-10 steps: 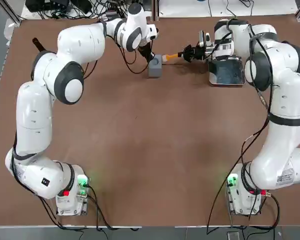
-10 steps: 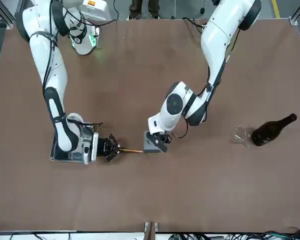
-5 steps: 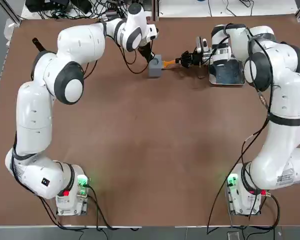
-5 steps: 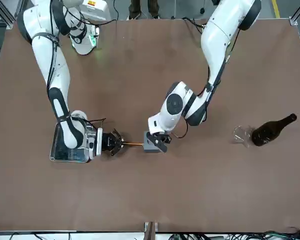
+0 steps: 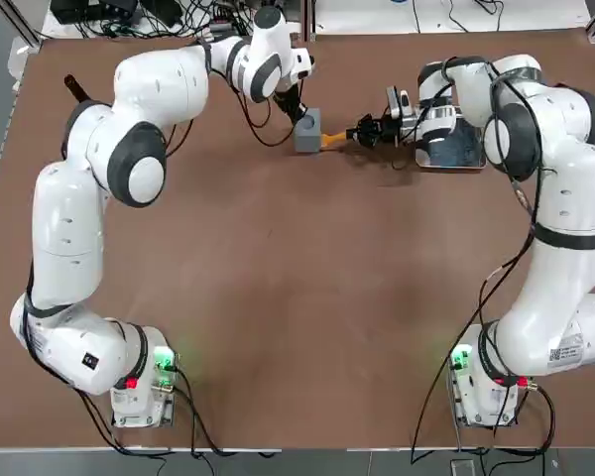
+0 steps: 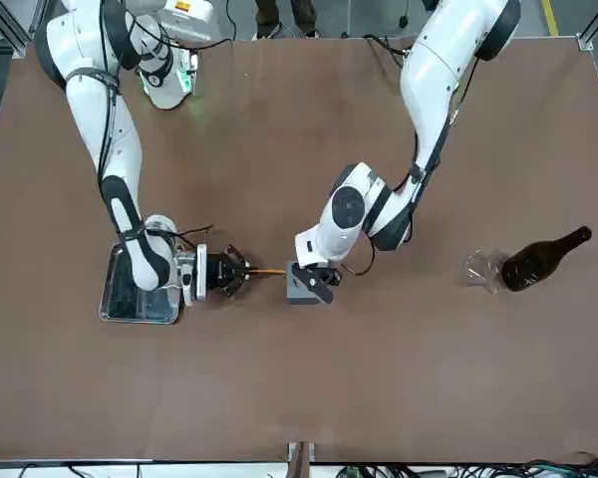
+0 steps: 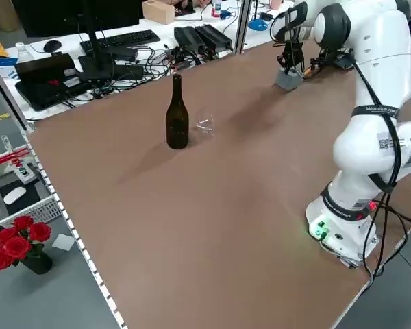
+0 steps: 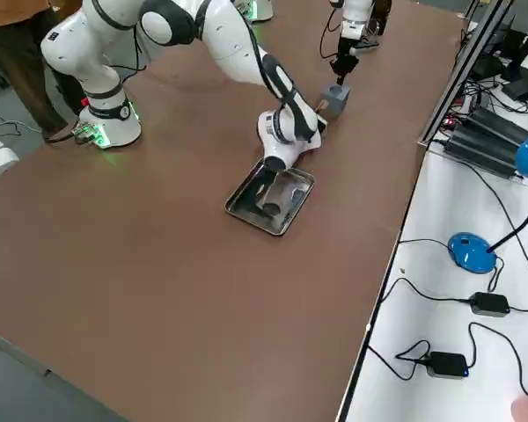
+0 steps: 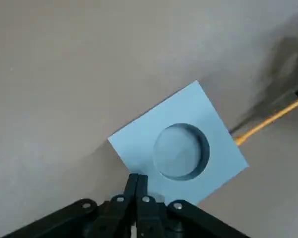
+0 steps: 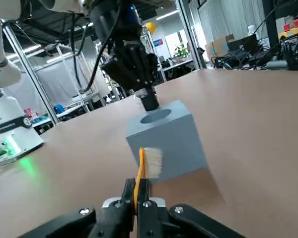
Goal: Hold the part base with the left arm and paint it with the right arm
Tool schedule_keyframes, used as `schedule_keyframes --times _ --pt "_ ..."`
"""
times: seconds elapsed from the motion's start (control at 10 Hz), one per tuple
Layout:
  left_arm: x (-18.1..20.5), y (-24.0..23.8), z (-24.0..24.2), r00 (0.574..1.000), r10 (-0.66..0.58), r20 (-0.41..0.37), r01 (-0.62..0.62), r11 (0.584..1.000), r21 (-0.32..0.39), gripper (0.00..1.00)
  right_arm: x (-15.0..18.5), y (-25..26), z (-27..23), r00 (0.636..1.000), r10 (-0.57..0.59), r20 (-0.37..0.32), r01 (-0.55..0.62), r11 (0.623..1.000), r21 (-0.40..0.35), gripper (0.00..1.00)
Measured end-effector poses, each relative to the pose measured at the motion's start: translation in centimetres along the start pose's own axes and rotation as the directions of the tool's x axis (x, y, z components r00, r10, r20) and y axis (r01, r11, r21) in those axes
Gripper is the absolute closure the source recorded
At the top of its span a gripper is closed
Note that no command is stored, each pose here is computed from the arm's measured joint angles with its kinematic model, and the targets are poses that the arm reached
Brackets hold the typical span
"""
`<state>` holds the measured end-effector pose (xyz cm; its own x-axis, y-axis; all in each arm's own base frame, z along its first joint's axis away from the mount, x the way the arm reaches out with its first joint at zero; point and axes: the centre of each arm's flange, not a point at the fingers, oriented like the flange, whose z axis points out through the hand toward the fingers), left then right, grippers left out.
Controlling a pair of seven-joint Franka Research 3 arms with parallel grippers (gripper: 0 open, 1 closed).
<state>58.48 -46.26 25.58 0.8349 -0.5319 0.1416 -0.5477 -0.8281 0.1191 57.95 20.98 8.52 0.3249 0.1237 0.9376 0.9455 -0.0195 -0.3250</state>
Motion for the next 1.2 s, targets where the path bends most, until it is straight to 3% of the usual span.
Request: schedule_keyframes --times 0.8,1.2 --pt "0.0 0.0 0.0 1.000 0.000 0.000 0.000 1.000 0.000 0.95 0.0 -0.2 -1.7 0.999 -0.023 -0.024 0.023 1.000 0.007 0.95" --pt "0.0 0.5 0.0 1.000 0.006 -0.001 -0.006 1.000 0.000 0.95 1.0 0.2 -1.2 0.999 -0.045 0.014 0.046 0.999 -0.029 0.95"
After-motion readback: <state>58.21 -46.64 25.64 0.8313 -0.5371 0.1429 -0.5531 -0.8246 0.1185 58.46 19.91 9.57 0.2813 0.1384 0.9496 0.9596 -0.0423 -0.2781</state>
